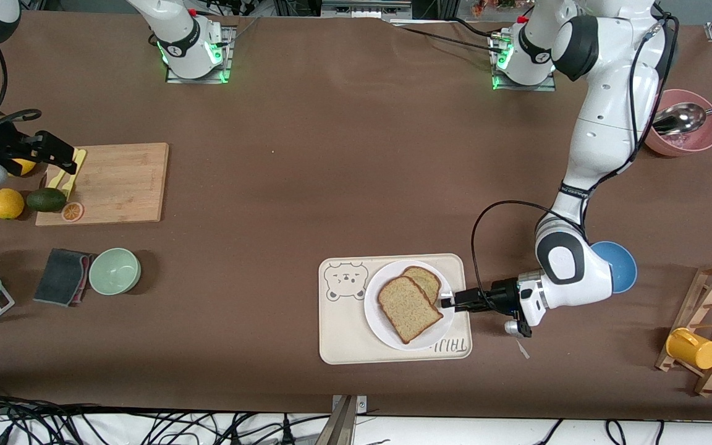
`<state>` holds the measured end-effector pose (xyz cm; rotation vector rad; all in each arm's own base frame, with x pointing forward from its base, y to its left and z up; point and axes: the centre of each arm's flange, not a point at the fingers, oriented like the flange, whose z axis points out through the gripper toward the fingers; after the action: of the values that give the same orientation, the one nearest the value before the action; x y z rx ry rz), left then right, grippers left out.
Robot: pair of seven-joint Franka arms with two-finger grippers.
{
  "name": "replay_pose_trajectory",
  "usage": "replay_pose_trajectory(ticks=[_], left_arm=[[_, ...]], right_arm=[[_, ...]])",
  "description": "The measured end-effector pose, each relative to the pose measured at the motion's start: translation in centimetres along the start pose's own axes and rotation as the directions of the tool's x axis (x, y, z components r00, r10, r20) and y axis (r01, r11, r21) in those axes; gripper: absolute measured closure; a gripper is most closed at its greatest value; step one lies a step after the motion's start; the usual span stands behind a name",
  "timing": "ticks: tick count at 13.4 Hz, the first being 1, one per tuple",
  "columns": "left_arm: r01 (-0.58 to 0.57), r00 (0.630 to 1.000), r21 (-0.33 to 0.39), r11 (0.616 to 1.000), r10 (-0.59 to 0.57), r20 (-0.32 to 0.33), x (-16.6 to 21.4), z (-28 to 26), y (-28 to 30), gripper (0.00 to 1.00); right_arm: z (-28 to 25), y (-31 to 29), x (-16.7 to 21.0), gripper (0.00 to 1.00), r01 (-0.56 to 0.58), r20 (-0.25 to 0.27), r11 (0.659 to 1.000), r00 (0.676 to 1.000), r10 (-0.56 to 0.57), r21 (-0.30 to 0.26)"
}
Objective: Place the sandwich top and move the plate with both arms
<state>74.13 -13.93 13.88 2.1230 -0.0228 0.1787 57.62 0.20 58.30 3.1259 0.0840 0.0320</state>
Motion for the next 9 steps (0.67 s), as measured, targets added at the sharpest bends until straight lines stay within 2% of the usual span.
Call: replay_pose_trajectory(ticks=[4,9], left_arm=[[-0.083,0.996,0.069,0.994,0.08,0.046,0.5,-1.0,1.2,0.34],[-0.214,0.969,0.195,0.957,0.183,0.168,0.9,-2.5,2.7,0.36]], right_arm=[[0.3,0.0,0.1,0.0,0.0,0.005,1.0,1.0,0.0,0.001],[0.3,0.2,0.5,0.0,-0.002,-0.001,1.0,1.0,0.002,0.002]])
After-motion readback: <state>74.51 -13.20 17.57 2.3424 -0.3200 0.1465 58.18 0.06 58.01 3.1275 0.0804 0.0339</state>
